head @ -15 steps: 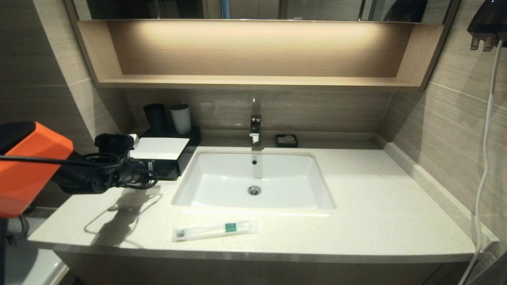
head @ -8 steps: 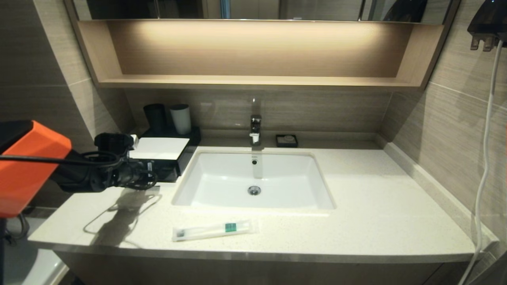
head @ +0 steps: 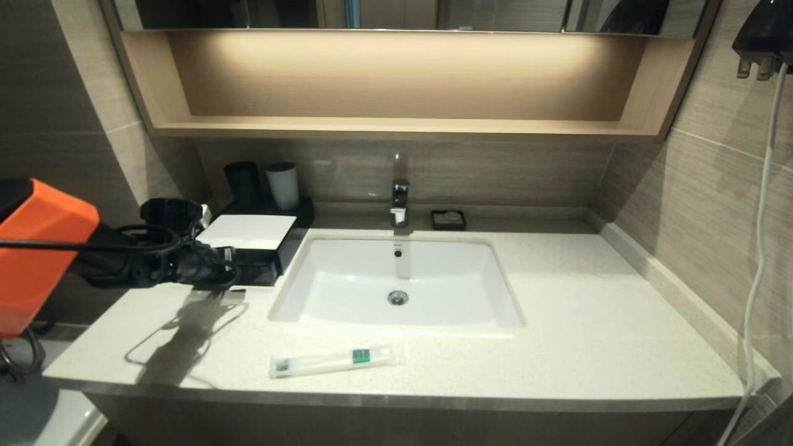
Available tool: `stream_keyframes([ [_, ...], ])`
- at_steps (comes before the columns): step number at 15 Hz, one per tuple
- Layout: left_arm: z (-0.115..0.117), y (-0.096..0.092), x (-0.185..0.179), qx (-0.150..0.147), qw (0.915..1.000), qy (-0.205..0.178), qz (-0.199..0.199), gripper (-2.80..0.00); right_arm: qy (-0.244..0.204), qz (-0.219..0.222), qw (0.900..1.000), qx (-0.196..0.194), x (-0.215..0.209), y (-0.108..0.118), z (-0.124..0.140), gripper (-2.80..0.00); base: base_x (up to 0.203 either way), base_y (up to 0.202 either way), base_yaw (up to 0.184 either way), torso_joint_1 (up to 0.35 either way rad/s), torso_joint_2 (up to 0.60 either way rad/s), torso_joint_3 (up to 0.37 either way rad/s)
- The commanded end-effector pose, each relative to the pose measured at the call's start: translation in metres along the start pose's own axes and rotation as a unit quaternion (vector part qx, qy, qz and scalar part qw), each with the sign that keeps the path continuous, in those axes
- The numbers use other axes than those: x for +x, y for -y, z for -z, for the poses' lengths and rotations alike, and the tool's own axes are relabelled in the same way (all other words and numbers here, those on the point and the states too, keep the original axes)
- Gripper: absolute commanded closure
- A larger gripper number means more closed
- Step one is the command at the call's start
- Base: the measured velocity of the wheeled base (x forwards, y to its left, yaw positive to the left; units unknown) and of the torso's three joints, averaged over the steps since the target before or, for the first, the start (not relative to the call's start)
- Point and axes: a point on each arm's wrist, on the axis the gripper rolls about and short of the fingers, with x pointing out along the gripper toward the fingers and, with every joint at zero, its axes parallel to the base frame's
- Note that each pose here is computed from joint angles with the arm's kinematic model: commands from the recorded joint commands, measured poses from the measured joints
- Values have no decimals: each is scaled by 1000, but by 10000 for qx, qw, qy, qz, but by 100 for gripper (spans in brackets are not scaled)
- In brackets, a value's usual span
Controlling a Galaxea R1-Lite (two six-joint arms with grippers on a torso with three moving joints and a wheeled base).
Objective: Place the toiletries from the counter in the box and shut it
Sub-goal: Open the drawer
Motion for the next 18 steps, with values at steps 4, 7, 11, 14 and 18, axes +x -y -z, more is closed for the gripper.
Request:
stream_keyframes([
  [4,-15,0,-10,-16,9999,124,9,0,0,-2,10000,0,0,0,0,0,0,0,0,0,0,0],
  [7,-15,1,-9,-12,9999,113,15,0,0,-2,10000,0,0,0,0,0,0,0,0,0,0,0],
  [11,-15,1,-12,-47,9999,107,15,0,0,-2,10000,0,0,0,0,0,0,0,0,0,0,0],
  [14,-15,1,-16,-42,10000,61,12,0,0,-2,10000,0,0,0,0,0,0,0,0,0,0,0],
  [18,-17,1,-11,-42,10000,75,13,0,0,-2,10000,0,0,0,0,0,0,0,0,0,0,0],
])
